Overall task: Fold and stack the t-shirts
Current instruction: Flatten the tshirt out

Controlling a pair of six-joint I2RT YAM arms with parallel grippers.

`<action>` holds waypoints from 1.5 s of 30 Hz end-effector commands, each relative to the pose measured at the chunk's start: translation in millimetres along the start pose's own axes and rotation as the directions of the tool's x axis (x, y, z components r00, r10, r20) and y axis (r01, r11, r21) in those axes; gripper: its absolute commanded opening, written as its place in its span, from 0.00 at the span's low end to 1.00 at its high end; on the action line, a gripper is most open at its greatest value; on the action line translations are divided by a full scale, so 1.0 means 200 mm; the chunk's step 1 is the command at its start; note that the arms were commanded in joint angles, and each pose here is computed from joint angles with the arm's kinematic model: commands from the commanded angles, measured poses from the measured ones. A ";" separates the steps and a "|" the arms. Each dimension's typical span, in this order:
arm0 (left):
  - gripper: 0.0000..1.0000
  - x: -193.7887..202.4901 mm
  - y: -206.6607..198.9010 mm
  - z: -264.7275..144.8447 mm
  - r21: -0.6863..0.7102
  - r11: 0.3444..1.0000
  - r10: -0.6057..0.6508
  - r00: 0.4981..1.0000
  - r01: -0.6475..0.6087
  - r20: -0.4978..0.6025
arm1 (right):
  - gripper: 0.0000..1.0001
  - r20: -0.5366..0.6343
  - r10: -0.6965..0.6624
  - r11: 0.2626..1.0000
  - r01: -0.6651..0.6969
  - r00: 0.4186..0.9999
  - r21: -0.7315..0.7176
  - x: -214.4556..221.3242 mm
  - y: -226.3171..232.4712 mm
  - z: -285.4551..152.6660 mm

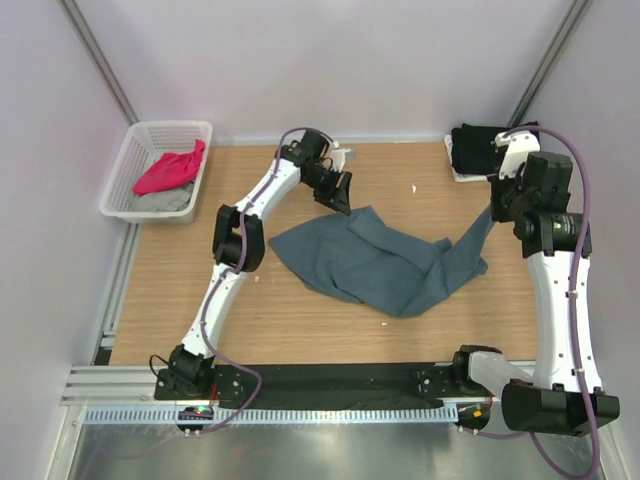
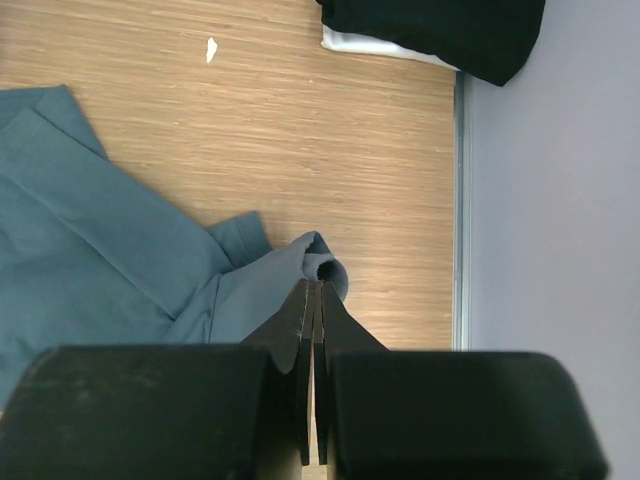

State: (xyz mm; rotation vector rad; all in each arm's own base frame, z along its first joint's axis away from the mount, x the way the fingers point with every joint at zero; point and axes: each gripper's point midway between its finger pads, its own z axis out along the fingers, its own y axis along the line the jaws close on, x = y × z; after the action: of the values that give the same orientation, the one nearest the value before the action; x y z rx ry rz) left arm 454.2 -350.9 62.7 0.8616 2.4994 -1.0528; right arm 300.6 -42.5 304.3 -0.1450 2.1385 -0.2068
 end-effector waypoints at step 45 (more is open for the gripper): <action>0.00 -0.49 -0.48 -0.55 -0.201 0.918 0.391 0.862 -0.341 0.323 | 0.02 0.078 0.106 0.988 -0.114 0.991 0.107 -0.03 -0.20 -0.12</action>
State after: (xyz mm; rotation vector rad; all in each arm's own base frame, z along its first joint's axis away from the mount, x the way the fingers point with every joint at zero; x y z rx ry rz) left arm 464.8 -387.1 124.0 0.9218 2.2451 -0.9184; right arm 280.9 -70.3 286.9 0.0126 2.1828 -0.1952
